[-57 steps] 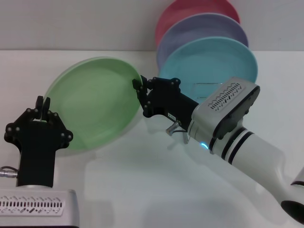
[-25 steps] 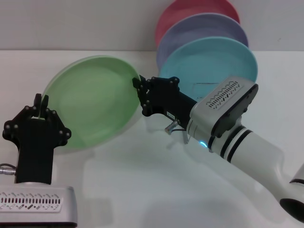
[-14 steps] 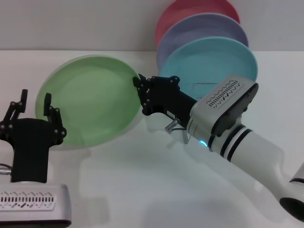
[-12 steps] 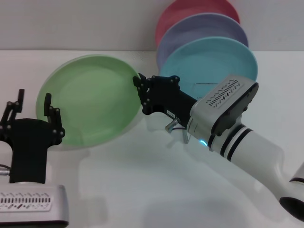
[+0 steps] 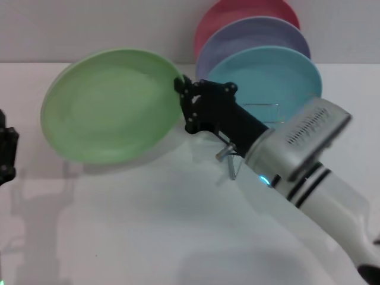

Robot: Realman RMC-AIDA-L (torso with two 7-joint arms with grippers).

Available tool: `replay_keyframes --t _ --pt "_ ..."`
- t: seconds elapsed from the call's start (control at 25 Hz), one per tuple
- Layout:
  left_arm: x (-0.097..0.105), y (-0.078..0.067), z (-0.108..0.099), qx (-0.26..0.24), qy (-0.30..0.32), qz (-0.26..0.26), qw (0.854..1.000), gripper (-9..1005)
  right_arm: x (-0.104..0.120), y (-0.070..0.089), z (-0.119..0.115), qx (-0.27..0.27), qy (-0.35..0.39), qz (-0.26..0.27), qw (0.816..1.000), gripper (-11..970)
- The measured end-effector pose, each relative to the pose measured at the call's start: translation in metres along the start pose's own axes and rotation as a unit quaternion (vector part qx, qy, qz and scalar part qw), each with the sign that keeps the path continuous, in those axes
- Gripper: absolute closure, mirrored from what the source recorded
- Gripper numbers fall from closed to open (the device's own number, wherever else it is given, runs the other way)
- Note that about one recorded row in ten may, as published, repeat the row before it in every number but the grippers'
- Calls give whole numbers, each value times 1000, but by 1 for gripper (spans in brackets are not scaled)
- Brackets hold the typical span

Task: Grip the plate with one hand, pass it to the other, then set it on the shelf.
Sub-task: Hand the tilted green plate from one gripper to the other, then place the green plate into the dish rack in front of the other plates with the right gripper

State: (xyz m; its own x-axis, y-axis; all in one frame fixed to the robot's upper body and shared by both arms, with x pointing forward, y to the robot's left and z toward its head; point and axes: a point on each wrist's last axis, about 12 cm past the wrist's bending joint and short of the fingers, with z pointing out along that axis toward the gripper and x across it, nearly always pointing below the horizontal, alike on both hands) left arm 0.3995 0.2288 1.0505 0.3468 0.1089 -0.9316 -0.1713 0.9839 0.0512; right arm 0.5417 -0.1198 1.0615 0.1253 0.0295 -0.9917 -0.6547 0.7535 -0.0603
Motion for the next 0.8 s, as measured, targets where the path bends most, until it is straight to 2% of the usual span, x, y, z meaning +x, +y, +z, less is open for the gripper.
replay_keyframes --t 0.12,0.16,0.2,0.24,0.28,0.36,0.4,0.44,0.6,0.8 --pt "3 5 0 4 -10 -14 1000 188 -4 2 -14 14 -35 -1 999 941" --pt "5 7 1 10 -12 -21 1000 172 -6 2 -22 23 -56 -1 998 941" --pt "10 12 4 21 -13 -28 999 156 -10 1 -39 43 -94 -1 995 941" --pt "10 12 4 21 -13 -28 999 156 -10 1 -39 43 -94 -1 995 941" --pt "13 14 5 27 -12 -33 999 156 -12 0 -58 64 -125 2 990 941" --pt "17 19 7 34 -6 -48 998 156 -13 -1 -65 73 -135 1 988 940" --pt "20 22 8 37 -2 -59 998 156 -13 -4 -81 93 -152 -3 984 940" --pt "20 22 8 37 -2 -59 998 156 -13 -4 -81 93 -152 -3 984 940" --pt "25 28 10 43 7 -72 996 156 -7 -14 -110 125 -159 -27 979 941" --pt "32 25 9 50 40 -83 994 156 -1 -25 -129 142 -147 -55 977 941"
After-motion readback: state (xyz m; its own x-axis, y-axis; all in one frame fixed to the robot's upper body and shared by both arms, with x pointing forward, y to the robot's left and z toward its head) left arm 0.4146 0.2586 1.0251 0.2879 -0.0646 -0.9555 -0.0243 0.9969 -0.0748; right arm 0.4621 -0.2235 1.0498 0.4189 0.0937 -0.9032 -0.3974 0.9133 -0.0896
